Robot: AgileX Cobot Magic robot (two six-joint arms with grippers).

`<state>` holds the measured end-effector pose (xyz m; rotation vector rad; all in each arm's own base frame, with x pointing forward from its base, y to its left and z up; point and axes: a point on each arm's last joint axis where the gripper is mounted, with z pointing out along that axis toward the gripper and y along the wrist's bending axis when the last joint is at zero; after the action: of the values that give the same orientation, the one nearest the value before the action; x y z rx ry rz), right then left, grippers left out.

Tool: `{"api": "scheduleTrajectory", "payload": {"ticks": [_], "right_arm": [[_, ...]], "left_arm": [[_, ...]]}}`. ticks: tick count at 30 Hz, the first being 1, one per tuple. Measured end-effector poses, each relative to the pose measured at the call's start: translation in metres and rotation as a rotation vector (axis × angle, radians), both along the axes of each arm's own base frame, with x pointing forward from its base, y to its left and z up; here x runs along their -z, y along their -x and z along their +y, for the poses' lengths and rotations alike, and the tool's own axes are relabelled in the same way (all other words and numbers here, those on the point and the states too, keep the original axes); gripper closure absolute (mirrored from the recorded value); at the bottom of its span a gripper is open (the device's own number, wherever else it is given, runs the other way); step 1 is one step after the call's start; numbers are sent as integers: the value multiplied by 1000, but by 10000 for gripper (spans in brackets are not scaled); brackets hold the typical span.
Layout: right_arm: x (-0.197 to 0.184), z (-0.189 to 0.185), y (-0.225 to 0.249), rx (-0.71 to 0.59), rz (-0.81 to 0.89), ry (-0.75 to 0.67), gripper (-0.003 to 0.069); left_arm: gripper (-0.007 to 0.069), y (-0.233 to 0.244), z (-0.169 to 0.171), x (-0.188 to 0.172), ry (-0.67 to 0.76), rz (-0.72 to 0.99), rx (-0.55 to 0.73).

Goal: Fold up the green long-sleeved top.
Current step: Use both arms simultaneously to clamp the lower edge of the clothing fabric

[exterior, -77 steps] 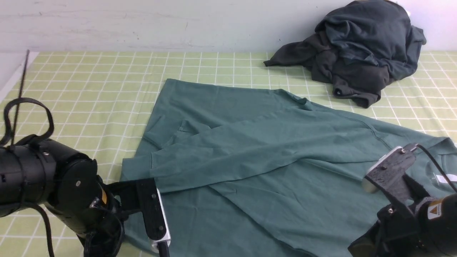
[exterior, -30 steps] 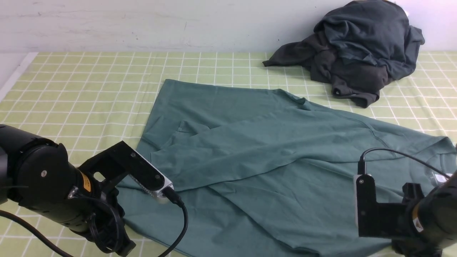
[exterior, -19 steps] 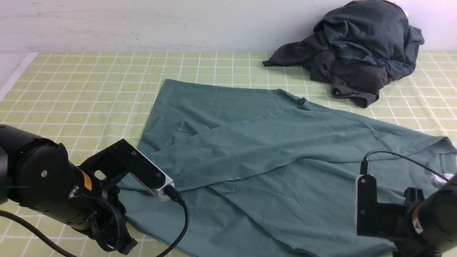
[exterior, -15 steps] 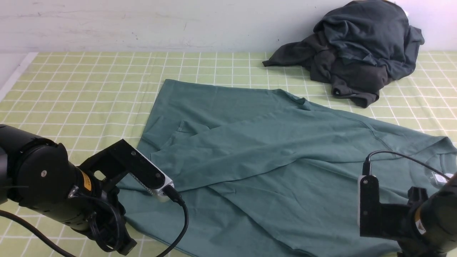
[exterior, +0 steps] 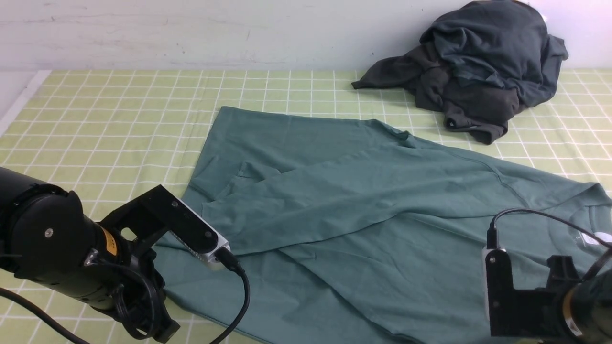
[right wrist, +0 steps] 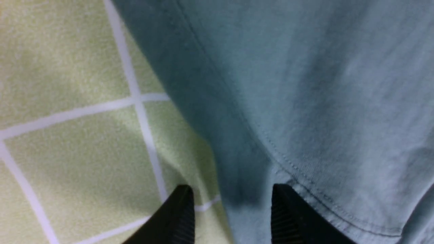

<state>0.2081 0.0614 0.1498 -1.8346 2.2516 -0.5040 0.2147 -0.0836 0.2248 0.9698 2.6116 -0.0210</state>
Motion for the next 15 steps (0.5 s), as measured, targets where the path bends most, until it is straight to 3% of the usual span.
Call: {"api": "scheduleTrajectory", "payload": {"ticks": [5,15], "right_arm": [[-1,0,1,11,-12,-6,414],[-5,1,1,1,-48,-38,421]], "left_arm": [[620,0,0,0,0,0,0],[620,0,0,0,1,-3,0]]}}
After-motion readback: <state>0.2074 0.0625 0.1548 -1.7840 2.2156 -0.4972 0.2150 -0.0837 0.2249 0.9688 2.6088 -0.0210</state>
